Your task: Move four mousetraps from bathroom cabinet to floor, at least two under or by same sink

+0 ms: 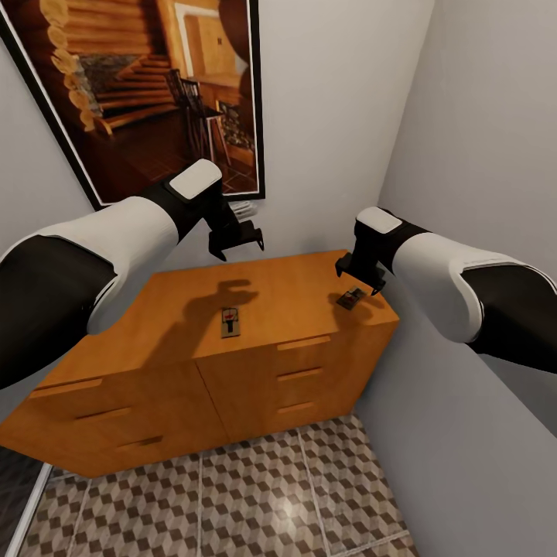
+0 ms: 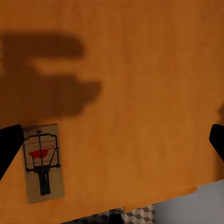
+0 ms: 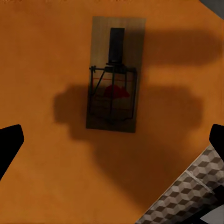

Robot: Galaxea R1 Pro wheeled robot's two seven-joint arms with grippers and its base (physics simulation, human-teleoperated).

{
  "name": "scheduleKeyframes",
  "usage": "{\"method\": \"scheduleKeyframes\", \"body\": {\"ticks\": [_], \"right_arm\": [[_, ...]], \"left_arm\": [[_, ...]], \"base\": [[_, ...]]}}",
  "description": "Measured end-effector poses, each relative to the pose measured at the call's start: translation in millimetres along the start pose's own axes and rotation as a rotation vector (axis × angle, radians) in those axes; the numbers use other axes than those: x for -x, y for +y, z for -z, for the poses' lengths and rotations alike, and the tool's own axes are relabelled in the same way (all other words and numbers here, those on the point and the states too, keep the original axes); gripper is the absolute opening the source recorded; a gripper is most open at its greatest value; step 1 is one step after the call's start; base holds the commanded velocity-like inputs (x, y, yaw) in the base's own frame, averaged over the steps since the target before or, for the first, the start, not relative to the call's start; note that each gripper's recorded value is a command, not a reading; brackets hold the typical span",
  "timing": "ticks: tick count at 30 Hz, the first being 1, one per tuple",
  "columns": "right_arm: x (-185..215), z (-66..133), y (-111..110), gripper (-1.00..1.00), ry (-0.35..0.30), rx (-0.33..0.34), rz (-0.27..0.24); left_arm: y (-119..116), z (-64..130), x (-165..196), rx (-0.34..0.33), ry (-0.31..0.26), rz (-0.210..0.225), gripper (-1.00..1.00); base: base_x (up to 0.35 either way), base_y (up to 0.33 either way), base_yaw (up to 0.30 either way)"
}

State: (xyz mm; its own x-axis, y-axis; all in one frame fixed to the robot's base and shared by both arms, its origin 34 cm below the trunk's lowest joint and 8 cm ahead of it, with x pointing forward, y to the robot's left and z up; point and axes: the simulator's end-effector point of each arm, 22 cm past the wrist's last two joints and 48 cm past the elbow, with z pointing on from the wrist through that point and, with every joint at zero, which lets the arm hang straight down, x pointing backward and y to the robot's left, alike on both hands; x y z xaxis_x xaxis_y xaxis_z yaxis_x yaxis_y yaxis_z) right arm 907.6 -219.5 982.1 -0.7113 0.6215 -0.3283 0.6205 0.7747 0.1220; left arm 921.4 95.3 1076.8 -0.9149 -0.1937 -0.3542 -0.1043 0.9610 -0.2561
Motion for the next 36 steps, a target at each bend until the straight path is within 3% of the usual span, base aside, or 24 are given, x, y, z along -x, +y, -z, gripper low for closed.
{"method": "scheduleKeyframes", "body": {"ticks": [13, 36], "right_arm": [[0.4, -0.2, -0.8, 1.0, -0.001, -0.001, 0.0], [1.5, -5.3, -8.5, 1.0, 0.004, -0.011, -0.008]], "left_arm": [[1.0, 0.0, -0.3, 0.004, 0.001, 0.001, 1.0], [-2.4, 0.0, -0.6, -0.011, 0.002, -0.001, 1.0]], "base": [[0.149, -0.023, 0.0], [0.013, -0.003, 0.0]]}}
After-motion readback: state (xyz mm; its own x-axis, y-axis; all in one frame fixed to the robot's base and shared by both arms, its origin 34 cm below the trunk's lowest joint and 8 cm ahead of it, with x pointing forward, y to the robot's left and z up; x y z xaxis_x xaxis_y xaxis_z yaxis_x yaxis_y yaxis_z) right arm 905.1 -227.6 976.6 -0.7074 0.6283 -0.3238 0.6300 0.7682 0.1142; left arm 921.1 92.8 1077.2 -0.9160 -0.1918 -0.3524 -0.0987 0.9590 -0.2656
